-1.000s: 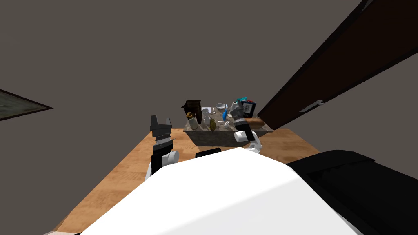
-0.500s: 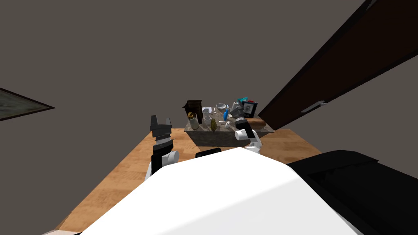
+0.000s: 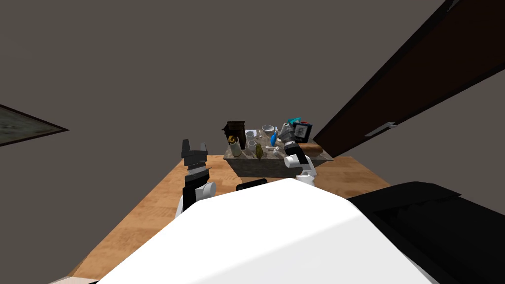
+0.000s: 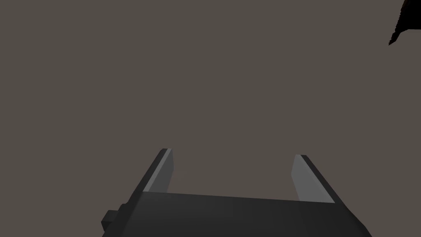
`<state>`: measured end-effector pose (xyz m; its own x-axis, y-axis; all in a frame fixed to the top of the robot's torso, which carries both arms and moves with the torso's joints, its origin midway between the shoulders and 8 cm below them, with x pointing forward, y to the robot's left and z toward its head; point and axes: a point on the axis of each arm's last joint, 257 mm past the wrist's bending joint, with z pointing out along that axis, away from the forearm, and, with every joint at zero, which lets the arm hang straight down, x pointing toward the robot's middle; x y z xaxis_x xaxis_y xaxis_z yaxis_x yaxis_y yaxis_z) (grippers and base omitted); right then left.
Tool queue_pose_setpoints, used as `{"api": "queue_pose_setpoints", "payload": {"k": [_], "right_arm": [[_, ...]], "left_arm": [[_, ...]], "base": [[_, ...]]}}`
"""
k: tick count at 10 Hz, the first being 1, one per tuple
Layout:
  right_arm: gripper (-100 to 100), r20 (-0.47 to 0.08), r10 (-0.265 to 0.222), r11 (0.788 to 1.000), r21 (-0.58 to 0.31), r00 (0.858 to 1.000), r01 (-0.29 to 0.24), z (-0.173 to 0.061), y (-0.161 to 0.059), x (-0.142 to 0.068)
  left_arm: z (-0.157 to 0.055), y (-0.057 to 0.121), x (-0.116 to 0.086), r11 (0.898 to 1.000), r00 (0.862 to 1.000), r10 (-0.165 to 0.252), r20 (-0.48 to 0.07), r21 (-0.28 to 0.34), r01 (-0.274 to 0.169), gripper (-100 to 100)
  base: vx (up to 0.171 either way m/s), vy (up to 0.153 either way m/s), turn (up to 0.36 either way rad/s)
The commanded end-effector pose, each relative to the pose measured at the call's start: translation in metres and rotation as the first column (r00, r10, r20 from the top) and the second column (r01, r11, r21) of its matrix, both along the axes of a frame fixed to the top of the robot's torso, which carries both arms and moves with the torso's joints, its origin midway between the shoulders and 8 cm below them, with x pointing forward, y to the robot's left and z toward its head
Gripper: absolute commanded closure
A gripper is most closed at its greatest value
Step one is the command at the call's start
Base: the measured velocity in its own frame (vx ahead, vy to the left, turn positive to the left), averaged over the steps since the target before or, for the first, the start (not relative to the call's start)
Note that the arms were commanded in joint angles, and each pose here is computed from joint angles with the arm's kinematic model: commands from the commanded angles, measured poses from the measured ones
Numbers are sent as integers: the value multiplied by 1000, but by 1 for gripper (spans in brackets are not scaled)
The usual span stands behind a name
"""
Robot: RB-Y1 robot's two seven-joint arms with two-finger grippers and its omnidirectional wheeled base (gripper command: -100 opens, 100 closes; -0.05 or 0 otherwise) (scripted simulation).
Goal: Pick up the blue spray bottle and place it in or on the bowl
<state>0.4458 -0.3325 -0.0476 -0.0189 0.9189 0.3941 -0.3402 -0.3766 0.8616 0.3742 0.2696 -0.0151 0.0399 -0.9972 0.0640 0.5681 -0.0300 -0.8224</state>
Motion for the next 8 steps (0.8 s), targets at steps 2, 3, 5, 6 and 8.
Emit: {"api": "queue_pose_setpoints", "payload": {"k": [2, 3, 5, 6, 8], "right_arm": [[-100, -30, 8, 997, 79, 1000, -5, -10, -9, 5], [-100, -58, 9, 991, 132, 998, -2, -19, -16, 10], [-100, -84, 15, 980, 198, 996, 2, -28, -24, 15], [-100, -81, 19, 977, 212, 997, -1, -28, -24, 15], [-100, -107, 25, 960, 279, 994, 6, -38, -31, 19]], "left_arm": [[0, 0, 0, 1000, 1000, 0, 0, 0, 0, 0], [0, 0, 0, 1000, 1000, 0, 0, 0, 0, 0], [0, 0, 0, 1000, 1000, 0, 0, 0, 0, 0], [0, 0, 0, 1000, 1000, 0, 0, 0, 0, 0], [0, 0, 0, 1000, 1000, 0, 0, 0, 0, 0]], "base": [[8, 18, 9], [10, 20, 11], [11, 18, 10], [11, 17, 6], [9, 21, 9]]}}
